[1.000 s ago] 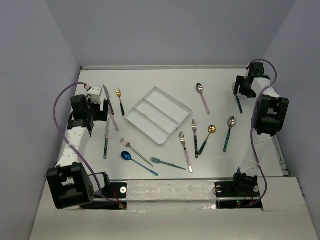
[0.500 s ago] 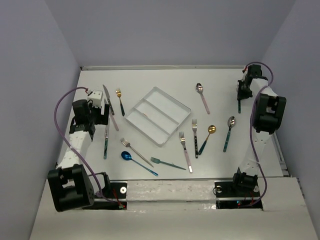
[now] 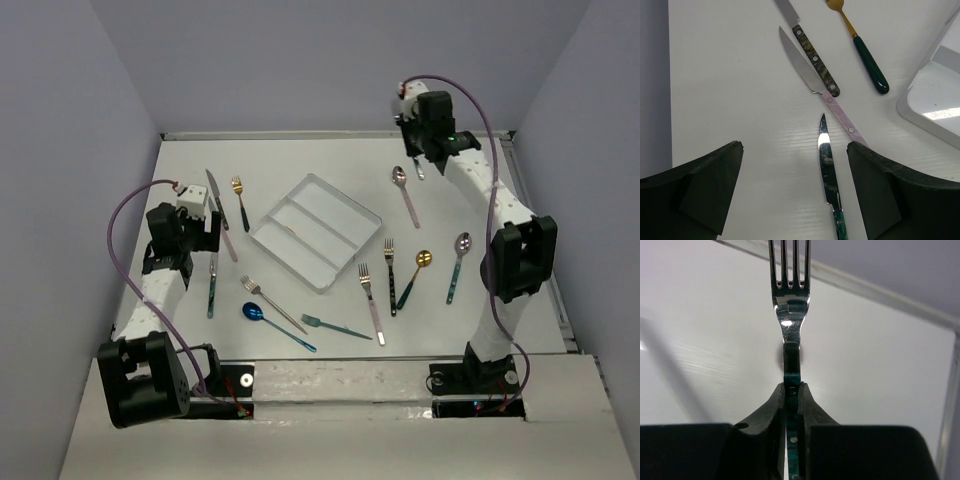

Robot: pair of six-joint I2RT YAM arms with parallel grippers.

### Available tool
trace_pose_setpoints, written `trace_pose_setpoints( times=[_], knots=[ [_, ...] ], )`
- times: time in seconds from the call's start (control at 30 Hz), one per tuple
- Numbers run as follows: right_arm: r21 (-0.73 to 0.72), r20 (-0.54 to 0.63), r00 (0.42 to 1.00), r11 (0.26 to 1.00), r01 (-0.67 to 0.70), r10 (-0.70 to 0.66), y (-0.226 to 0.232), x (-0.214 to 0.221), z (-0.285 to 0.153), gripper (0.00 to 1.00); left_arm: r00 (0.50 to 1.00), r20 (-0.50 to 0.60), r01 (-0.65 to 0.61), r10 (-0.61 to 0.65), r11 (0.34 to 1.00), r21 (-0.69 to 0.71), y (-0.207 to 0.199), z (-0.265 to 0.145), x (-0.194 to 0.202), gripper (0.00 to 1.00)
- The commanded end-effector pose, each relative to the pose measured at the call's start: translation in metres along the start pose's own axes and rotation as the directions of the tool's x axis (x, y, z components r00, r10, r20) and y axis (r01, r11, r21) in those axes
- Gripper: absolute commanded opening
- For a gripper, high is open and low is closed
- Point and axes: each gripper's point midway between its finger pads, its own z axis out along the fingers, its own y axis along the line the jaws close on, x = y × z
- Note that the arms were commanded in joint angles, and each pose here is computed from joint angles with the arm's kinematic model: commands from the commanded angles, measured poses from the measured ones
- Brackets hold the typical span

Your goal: Sort the eating utensils into containers

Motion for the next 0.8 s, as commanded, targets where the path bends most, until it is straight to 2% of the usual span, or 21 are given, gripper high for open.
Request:
trace_pose_setpoints(
  times=[0.0, 0.03, 0.13, 0.17, 0.2, 0.37, 0.57, 0.77],
  knots=[
    [-0.212, 0.275, 0.94, 0.941, 0.264, -0.201, 0.129, -0.067, -0.048, 0.0, 0.997, 0.072, -0.001, 0.002, 1.0, -0.015, 0.005, -0.003, -0.016, 0.99],
    [-0.265, 0.291, 0.926, 0.91, 0.318, -0.239, 0.169, -0.064, -0.049, 0.0, 0.997, 0.072, 0.0, 0.002, 1.0, -0.016, 0.005, -0.004, -0.016, 0.99],
    [-0.308, 0.291, 0.913, 0.875, 0.373, -0.286, 0.218, -0.055, -0.046, 0.0, 0.998, 0.071, 0.0, 0.002, 1.0, -0.022, 0.006, -0.004, -0.015, 0.99],
    [-0.315, 0.259, 0.917, 0.87, 0.378, -0.304, 0.229, -0.042, -0.032, 0.0, 0.998, 0.069, -0.001, 0.003, 1.0, -0.023, 0.006, -0.004, -0.014, 0.99],
    [-0.309, 0.262, 0.915, 0.871, 0.382, -0.308, 0.234, -0.046, -0.03, 0.0, 0.998, 0.069, -0.001, 0.003, 1.0, -0.023, 0.006, -0.005, -0.014, 0.99],
    [-0.343, 0.172, 0.914, 0.847, 0.405, -0.368, 0.254, -0.01, -0.006, 0.0, 0.998, 0.069, -0.002, 0.004, 1.0, -0.029, 0.008, -0.005, -0.013, 0.99],
    [-0.459, 0.14, 0.891, 0.769, 0.445, -0.433, 0.285, 0.035, -0.004, 0.0, 0.998, 0.066, 0.0, 0.002, 1.0, -0.029, 0.008, -0.005, -0.012, 0.99],
    [-0.476, 0.058, 0.902, 0.782, 0.401, -0.427, 0.29, 0.065, 0.013, 0.0, 0.998, 0.068, -0.004, 0.007, 0.999, -0.032, 0.008, -0.006, -0.013, 0.99]
  ],
)
